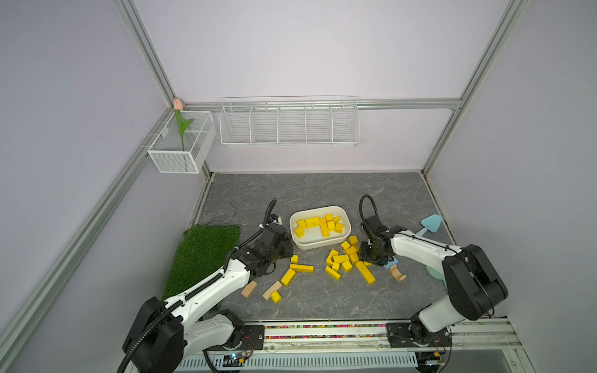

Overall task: Pick out the yellow building blocks
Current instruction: Pick up the building block from the center of the board.

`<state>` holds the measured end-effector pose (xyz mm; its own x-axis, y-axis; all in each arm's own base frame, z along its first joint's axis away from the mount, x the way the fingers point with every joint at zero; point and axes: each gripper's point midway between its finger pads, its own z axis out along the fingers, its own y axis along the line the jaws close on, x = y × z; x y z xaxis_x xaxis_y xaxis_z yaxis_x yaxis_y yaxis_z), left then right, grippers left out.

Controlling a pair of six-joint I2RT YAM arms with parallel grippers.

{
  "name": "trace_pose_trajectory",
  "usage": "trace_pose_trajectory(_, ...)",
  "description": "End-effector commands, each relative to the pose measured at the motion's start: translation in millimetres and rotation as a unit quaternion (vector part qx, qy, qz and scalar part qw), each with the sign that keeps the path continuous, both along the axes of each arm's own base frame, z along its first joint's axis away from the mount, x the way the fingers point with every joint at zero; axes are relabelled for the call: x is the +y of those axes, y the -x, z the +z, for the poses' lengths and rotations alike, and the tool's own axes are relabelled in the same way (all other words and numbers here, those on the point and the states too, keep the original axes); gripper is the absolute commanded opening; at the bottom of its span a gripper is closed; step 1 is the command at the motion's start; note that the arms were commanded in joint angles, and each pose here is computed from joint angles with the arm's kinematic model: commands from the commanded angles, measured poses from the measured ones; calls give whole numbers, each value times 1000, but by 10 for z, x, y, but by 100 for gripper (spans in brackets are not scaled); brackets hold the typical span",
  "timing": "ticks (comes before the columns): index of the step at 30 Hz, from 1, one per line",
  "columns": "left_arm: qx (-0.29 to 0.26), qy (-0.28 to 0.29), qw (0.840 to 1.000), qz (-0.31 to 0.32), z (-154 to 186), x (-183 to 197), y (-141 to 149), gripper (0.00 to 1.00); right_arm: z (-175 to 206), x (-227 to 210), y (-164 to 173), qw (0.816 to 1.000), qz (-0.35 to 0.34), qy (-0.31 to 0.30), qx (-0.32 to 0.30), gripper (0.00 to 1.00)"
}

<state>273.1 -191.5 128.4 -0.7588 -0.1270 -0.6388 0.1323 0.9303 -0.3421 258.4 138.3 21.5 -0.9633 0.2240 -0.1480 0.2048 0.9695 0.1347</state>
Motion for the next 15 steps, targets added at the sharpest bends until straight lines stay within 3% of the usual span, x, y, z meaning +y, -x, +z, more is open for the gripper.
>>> trace_pose_trajectory(1, -9, 5, 1000, 13, 37, 52, -21, 36, -45, -81, 91, 999, 0, 31, 24, 49)
trace_pose_trajectory(15, -8, 6, 1000, 12, 28, 51, -23, 36, -100, -40, -7, 999, -1, 43, 30, 42)
